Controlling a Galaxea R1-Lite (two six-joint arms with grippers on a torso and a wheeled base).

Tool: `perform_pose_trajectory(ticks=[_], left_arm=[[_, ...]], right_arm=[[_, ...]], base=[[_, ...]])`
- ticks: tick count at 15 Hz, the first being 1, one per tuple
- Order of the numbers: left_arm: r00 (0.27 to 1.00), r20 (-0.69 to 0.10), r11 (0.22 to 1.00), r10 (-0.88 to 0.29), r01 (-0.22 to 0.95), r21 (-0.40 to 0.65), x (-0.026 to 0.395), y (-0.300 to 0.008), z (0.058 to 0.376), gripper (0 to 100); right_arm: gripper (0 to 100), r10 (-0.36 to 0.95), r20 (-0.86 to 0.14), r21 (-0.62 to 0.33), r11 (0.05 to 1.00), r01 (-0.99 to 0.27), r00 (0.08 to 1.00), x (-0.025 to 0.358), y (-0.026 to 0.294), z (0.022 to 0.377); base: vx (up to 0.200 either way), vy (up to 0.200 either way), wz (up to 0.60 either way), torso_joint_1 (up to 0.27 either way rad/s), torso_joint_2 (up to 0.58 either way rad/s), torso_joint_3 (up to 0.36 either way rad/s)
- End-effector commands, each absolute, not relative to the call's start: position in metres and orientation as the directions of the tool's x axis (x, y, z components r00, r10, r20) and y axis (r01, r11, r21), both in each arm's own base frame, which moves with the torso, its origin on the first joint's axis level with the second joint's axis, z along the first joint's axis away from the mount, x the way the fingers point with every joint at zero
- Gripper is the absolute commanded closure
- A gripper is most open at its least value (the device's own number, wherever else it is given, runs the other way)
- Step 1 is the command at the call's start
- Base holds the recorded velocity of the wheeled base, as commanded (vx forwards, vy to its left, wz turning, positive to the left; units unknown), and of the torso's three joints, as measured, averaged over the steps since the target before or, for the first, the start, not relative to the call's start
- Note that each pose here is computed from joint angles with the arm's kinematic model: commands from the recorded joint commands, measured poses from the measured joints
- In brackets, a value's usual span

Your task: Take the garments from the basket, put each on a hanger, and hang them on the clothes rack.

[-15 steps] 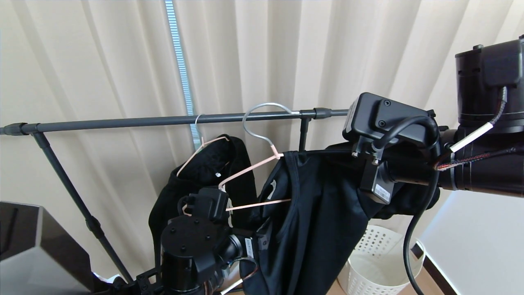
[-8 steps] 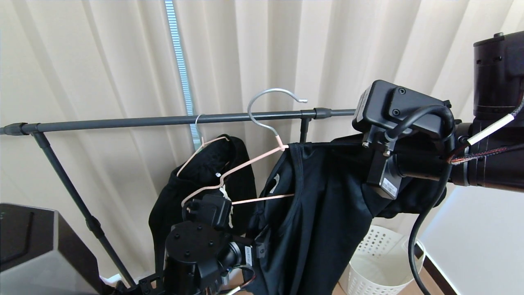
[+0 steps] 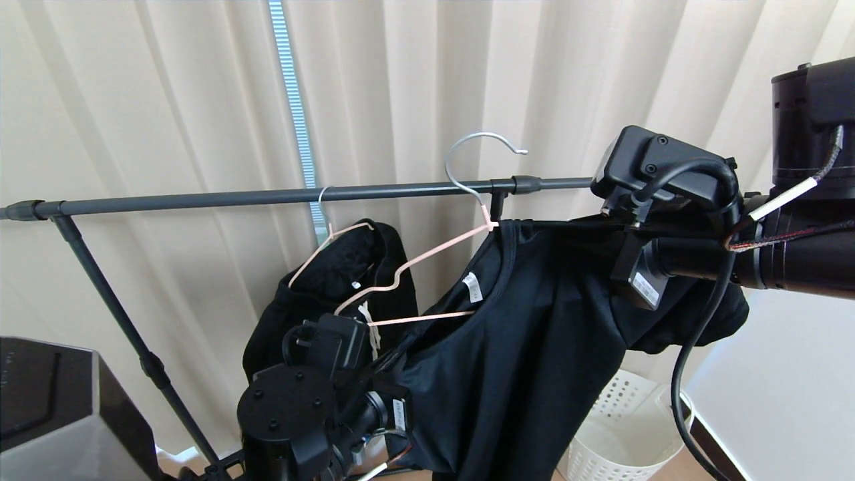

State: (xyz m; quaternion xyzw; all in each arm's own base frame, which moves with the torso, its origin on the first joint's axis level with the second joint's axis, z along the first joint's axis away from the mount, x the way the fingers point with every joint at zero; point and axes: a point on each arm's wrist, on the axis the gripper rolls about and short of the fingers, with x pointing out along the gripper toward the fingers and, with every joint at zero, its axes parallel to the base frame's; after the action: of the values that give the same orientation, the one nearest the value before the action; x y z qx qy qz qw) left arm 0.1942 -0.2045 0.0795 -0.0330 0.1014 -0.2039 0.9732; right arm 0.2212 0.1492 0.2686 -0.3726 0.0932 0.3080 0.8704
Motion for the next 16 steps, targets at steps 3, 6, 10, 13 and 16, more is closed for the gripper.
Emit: perform_pose_trajectory(ticks=[3, 6, 10, 13, 16], left_arm=[[0.915, -0.177, 0.931, -0.363, 0.349, -0.108, 0.204, -0.196, 0.081, 100], [0.926, -0.179, 0.942, -0.332, 0.317, -0.106, 0.211, -0.189, 0.080, 100], [0.936, -0.173, 0.950, -0.307, 0.292, -0.107, 0.217, -0.183, 0.082, 100], [0.939, -0.174, 0.953, -0.298, 0.284, -0.103, 0.219, -0.181, 0.082, 100], [0.941, -0.172, 0.955, -0.293, 0.278, -0.104, 0.220, -0.180, 0.082, 100]], right_arm=[[100, 0.432, -0.414, -0.578, 0.555, -0.598, 0.801, 0.221, 0.137, 0.261], [100, 0.437, -0.426, -0.565, 0.555, -0.611, 0.792, 0.217, 0.128, 0.257], [100, 0.430, -0.432, -0.562, 0.559, -0.610, 0.793, 0.208, 0.120, 0.253], [100, 0.424, -0.430, -0.560, 0.567, -0.604, 0.797, 0.199, 0.110, 0.252], [100, 0.402, -0.434, -0.558, 0.582, -0.591, 0.806, 0.201, 0.104, 0.250]], base=[[0.000, 0.000, 0.00, 0.000, 0.00, 0.000], [0.000, 0.000, 0.00, 0.000, 0.00, 0.000], [0.000, 0.000, 0.00, 0.000, 0.00, 0.000], [0.000, 0.000, 0.00, 0.000, 0.00, 0.000], [0.000, 0.000, 0.00, 0.000, 0.00, 0.000]])
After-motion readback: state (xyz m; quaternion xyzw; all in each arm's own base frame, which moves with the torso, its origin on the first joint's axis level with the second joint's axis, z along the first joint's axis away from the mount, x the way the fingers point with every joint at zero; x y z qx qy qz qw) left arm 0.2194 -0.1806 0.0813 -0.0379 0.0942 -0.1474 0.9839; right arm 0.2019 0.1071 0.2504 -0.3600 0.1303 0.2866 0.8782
